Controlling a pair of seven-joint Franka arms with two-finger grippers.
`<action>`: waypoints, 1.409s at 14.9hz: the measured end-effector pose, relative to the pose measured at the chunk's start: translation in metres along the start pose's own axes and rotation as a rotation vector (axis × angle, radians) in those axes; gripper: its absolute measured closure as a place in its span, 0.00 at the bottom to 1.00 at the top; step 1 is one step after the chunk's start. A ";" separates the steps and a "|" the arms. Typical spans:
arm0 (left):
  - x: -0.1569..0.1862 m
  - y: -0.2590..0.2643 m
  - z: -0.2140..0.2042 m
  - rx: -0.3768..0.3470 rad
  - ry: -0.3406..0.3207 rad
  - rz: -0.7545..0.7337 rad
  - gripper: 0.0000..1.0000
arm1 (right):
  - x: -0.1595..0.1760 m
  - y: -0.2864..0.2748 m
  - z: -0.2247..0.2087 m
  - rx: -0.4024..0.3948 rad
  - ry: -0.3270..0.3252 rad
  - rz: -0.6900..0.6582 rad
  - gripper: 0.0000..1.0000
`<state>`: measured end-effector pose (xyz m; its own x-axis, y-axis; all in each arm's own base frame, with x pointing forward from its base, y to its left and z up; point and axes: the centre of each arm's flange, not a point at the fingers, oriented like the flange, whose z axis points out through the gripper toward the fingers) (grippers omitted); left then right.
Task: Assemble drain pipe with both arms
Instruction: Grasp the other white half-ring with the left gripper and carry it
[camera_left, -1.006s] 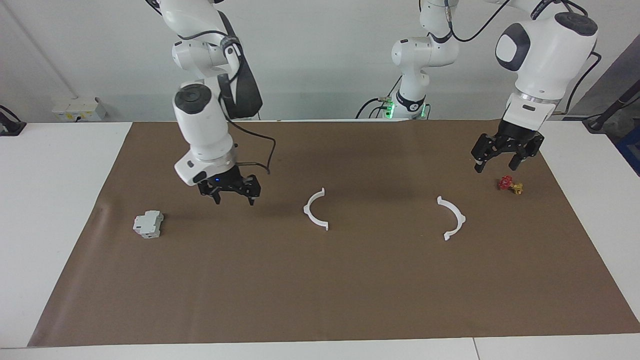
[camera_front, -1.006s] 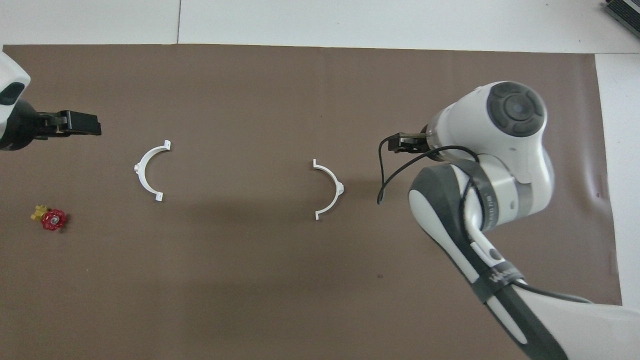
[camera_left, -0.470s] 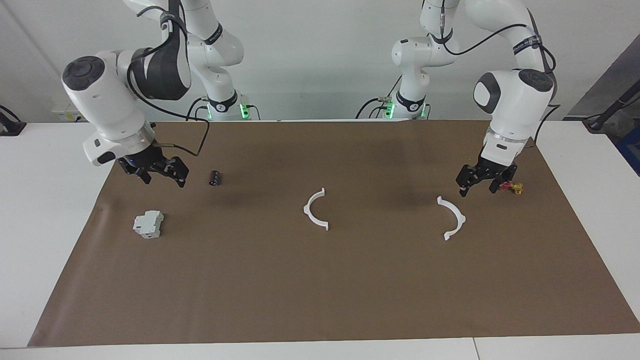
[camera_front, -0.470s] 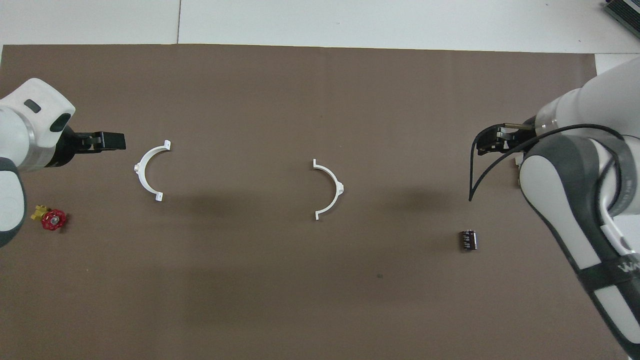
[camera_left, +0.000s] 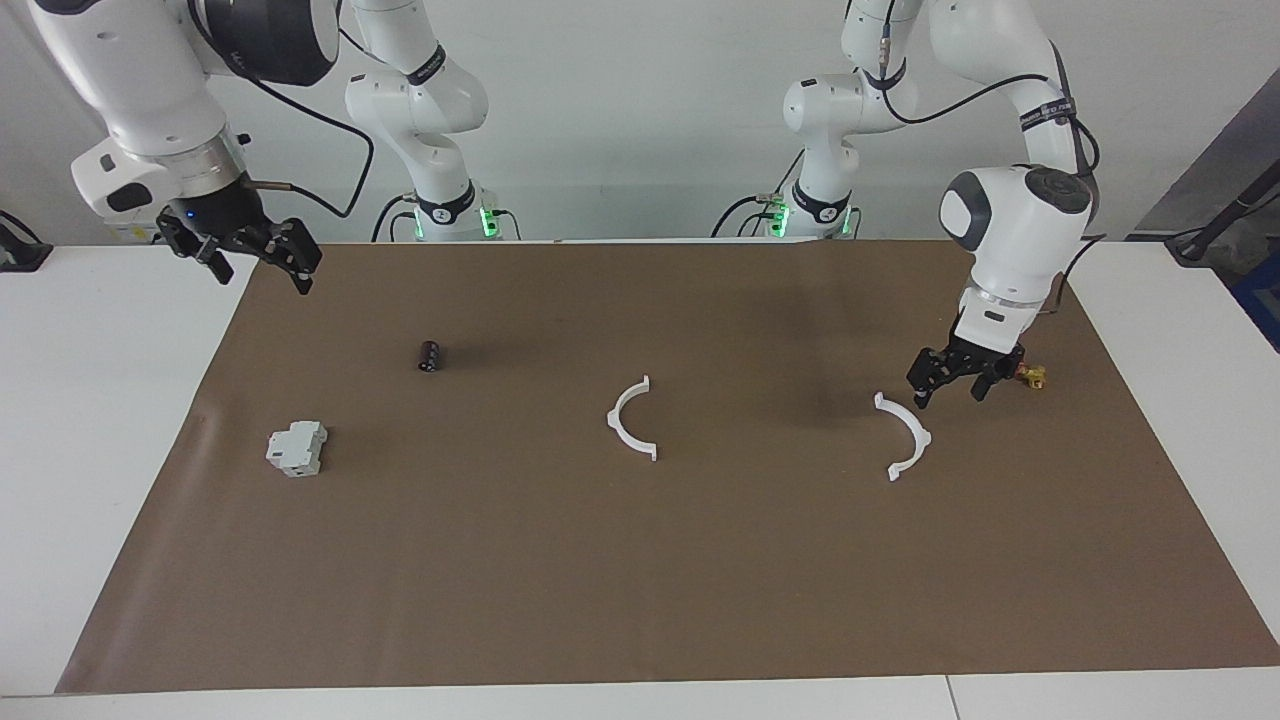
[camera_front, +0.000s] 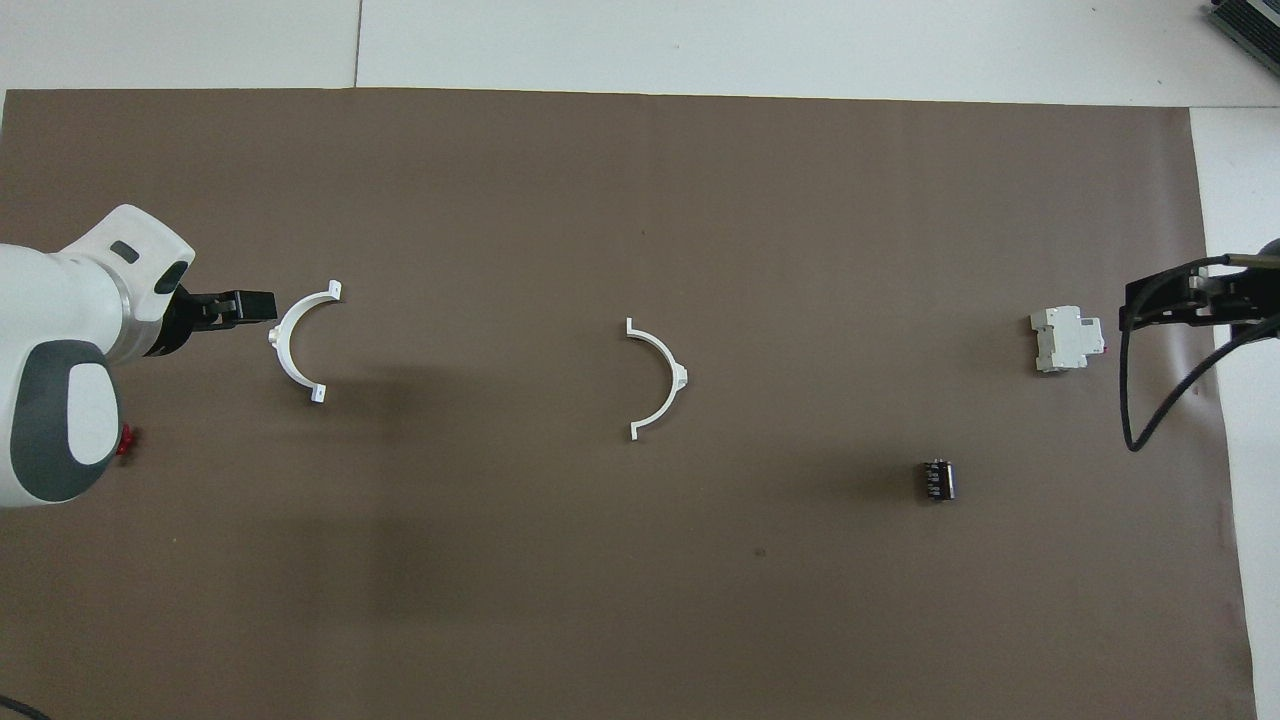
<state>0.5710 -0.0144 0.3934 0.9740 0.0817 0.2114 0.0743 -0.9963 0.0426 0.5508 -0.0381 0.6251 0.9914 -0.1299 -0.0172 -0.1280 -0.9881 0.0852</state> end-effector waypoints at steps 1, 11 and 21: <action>-0.002 0.000 0.009 0.000 -0.004 -0.002 0.00 | -0.002 -0.001 -0.002 0.008 -0.011 -0.001 0.00; -0.004 -0.006 0.064 0.002 -0.022 -0.013 0.00 | -0.004 -0.005 0.003 0.040 -0.045 -0.028 0.00; -0.009 -0.008 0.087 0.002 -0.017 -0.015 0.00 | -0.005 -0.009 0.004 0.054 -0.047 -0.033 0.00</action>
<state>0.5801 -0.0096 0.3066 0.9763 0.0963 0.1940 0.0894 -0.9950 0.0436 0.5473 -0.0287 0.6207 0.9929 -0.0993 -0.0658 -0.0975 -0.9948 0.0303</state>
